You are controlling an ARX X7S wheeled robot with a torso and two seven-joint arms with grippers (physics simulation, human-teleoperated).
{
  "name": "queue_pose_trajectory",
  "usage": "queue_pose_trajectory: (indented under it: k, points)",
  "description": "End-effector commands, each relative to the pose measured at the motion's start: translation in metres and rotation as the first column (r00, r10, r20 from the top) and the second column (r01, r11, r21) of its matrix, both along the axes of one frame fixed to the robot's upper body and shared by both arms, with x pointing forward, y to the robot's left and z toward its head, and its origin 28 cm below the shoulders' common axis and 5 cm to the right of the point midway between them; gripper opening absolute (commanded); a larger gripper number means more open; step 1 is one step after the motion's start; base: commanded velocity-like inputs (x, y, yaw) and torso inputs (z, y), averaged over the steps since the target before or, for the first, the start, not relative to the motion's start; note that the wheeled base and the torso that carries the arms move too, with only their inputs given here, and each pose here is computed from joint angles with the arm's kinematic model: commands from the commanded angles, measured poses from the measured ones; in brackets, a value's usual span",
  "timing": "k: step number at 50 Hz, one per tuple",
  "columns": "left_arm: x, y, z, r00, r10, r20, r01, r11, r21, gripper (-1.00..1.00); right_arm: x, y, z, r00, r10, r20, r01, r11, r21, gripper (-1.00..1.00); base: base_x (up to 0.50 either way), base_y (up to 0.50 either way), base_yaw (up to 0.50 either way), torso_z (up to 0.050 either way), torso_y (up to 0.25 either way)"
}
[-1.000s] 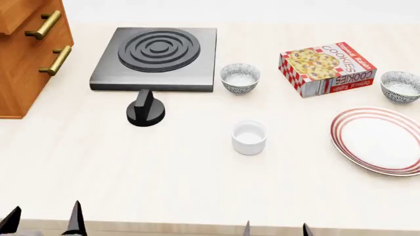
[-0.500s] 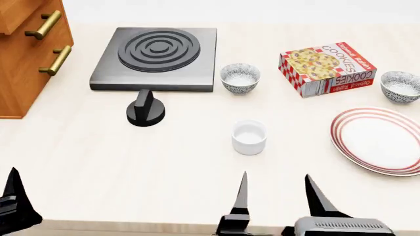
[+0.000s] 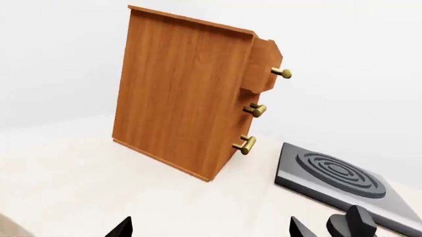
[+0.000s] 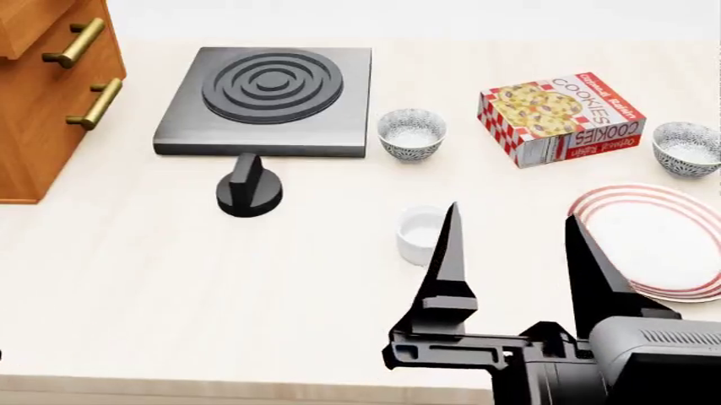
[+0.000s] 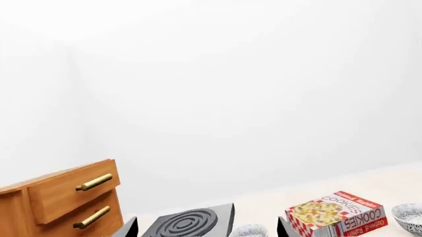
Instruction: Pick the akita bowl next to the plate and place it on the plate.
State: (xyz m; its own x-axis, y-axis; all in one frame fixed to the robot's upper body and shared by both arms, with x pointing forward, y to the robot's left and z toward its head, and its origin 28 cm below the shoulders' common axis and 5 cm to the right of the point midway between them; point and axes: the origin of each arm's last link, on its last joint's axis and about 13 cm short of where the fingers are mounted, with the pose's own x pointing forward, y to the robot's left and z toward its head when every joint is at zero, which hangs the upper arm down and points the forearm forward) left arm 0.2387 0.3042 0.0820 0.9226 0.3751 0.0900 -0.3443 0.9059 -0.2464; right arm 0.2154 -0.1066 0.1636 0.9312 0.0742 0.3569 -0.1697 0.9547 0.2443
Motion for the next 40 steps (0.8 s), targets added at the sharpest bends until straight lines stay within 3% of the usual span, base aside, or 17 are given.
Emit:
queue_pose_trajectory:
  k: [1,40]
  points:
    - [0.0007,0.0029,-0.0037,1.0,0.01,-0.007,-0.01,1.0,0.007,1.0,-0.0021,-0.0034,0.0076,1.0,0.001,0.031,-0.002,0.999,0.048,1.0,0.0,-0.2,0.0,0.0,0.0]
    - [0.0007,0.0036,-0.0046,0.999,0.032,-0.014,-0.032,0.999,0.008,1.0,-0.0003,-0.0049,0.004,1.0,-0.006,0.021,0.005,0.999,0.039,1.0,0.0,-0.25,0.0,0.0,0.0]
